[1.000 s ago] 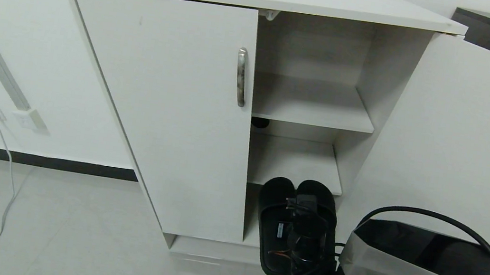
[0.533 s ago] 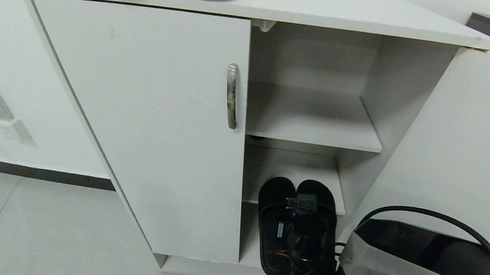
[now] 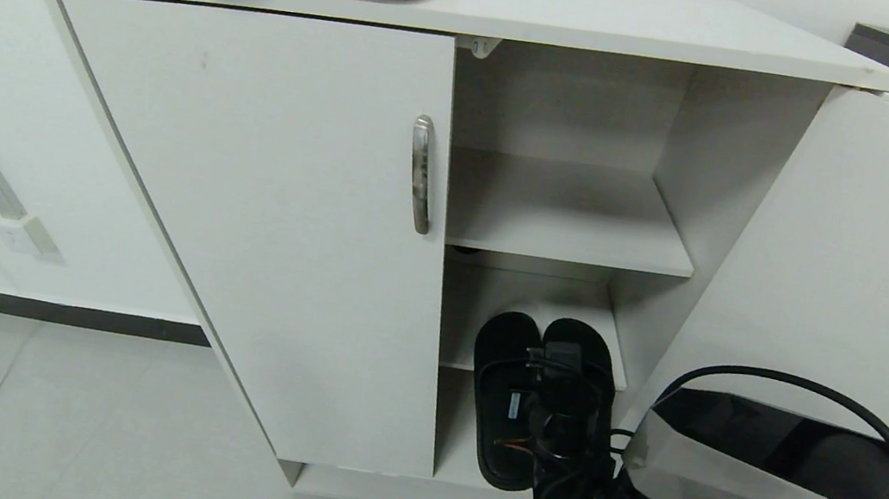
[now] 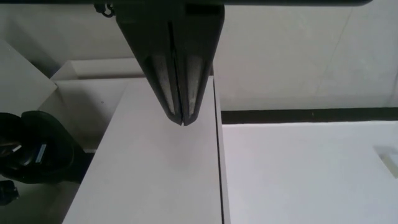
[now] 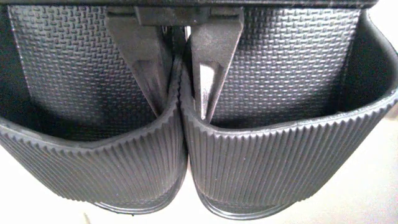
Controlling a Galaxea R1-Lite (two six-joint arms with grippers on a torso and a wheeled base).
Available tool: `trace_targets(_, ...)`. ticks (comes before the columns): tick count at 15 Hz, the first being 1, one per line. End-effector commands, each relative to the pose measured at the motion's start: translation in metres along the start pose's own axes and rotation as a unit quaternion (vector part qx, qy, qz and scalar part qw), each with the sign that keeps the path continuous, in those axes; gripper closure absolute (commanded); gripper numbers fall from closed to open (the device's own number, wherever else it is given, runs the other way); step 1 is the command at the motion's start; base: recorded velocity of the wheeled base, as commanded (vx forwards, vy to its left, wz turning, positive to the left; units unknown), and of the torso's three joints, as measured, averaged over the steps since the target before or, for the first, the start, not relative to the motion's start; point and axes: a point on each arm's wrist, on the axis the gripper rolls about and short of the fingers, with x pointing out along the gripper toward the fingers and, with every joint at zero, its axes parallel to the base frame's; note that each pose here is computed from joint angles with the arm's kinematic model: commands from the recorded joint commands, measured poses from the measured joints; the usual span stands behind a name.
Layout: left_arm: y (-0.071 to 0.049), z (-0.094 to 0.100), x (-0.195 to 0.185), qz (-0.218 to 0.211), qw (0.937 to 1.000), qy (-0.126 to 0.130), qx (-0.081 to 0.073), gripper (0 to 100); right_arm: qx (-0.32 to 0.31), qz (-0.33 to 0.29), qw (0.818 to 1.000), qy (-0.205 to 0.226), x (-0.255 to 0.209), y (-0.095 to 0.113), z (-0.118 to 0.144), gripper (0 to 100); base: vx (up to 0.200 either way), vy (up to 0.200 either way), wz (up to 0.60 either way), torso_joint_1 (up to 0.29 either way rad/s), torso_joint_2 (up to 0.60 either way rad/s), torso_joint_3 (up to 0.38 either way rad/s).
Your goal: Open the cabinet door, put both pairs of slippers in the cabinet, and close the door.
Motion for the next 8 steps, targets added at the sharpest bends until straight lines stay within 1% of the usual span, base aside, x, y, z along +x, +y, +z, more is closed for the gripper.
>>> trace_targets(1, 0.000, 0.000, 0.000, 0.000, 1.0000, 0.001, 0.000, 100, 0.000, 0.000, 1.000, 0.002, 0.015, -0.002, 0.004, 100, 0.000, 0.000, 0.00, 0.000, 0.00, 0.000)
trace_targets(5, 0.000, 0.000, 0.000, 0.001, 1.0000, 0.001, 0.000, 100, -0.002, -0.002, 1.000, 0.011, 0.052, -0.002, 0.010, 100, 0.000, 0.000, 0.00, 0.000, 0.00, 0.000)
trace_targets(8, 0.000, 0.000, 0.000, 0.001, 1.0000, 0.001, -0.001, 100, 0.001, -0.012, 1.000, 0.006, 0.075, 0.002, 0.017, 100, 0.000, 0.000, 0.00, 0.000, 0.00, 0.000)
